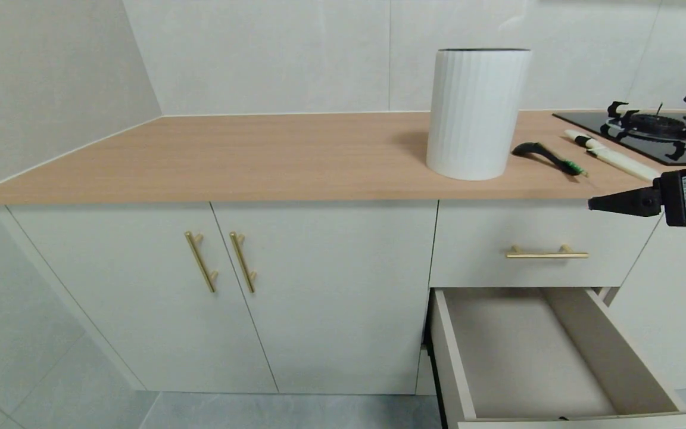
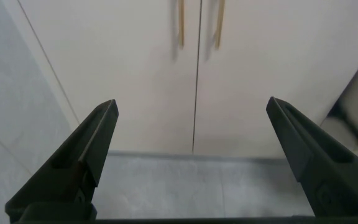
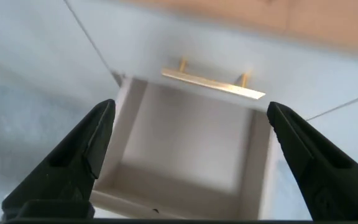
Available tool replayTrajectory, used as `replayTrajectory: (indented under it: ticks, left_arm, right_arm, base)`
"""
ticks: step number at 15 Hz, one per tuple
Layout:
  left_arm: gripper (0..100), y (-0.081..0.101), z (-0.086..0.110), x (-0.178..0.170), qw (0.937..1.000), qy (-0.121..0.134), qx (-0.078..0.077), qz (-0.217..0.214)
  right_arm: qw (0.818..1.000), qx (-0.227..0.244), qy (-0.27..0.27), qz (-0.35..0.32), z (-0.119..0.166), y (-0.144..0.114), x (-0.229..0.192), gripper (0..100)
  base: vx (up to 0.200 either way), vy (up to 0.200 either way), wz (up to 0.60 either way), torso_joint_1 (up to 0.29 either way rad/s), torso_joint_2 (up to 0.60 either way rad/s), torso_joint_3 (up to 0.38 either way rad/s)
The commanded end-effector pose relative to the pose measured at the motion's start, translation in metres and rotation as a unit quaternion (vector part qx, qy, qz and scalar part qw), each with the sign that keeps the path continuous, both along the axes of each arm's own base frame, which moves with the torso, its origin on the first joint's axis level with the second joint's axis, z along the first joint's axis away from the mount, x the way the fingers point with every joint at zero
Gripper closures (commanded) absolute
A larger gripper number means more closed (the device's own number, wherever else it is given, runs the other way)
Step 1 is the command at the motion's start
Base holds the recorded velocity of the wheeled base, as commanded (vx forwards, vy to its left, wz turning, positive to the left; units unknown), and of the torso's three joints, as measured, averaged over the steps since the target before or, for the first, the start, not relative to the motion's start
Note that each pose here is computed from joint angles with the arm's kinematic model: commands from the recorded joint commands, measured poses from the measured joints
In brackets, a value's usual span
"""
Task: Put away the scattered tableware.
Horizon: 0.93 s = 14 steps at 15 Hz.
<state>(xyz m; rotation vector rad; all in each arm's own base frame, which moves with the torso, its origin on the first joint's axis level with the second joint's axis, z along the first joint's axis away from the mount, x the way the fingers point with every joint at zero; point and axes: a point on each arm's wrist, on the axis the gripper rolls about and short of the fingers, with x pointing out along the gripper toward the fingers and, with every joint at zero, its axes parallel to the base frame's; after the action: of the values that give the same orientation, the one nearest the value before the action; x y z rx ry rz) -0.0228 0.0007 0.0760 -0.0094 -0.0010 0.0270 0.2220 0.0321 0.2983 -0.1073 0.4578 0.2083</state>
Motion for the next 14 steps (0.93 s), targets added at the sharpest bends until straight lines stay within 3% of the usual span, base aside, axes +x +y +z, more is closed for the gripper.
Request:
replayTrajectory:
  ticks: [1, 6, 9, 14]
  left_arm:
    - [0, 0.0, 0.0, 0.0, 1.0, 0.0, 0.0, 0.0]
    - [0, 0.0, 0.0, 0.0, 1.0, 0.0, -0.001, 0.0]
    - [0, 0.0, 0.0, 0.0, 1.0, 0.0, 0.0, 0.0]
    - [0, 0.0, 0.0, 0.0, 1.0, 0.0, 0.0, 0.0]
  right_arm:
    - [1.0, 0.0, 0.0, -0.002, -0.001, 0.0, 0.002, 0]
    - [0.999, 0.006, -0.04, -0.036, 0.005, -0.009, 0.034, 0]
    - [0.989, -0.005, 0.004, -0.145, -0.006, -0.01, 0.079, 0]
    - [0.983, 0.008, 0.044, -0.176, -0.039, -0.005, 0.133, 0]
  base:
    - [0.0, 0.0, 0.0, 0.085, -0.52, -0.33]
    - [0.0, 0.0, 0.0, 0.103, -0.38, -0.273]
    - [0.0, 0.0, 0.0, 0.018, -0.05, -0.041]
    - [0.0, 0.0, 0.0, 0.0, 0.0, 0.0]
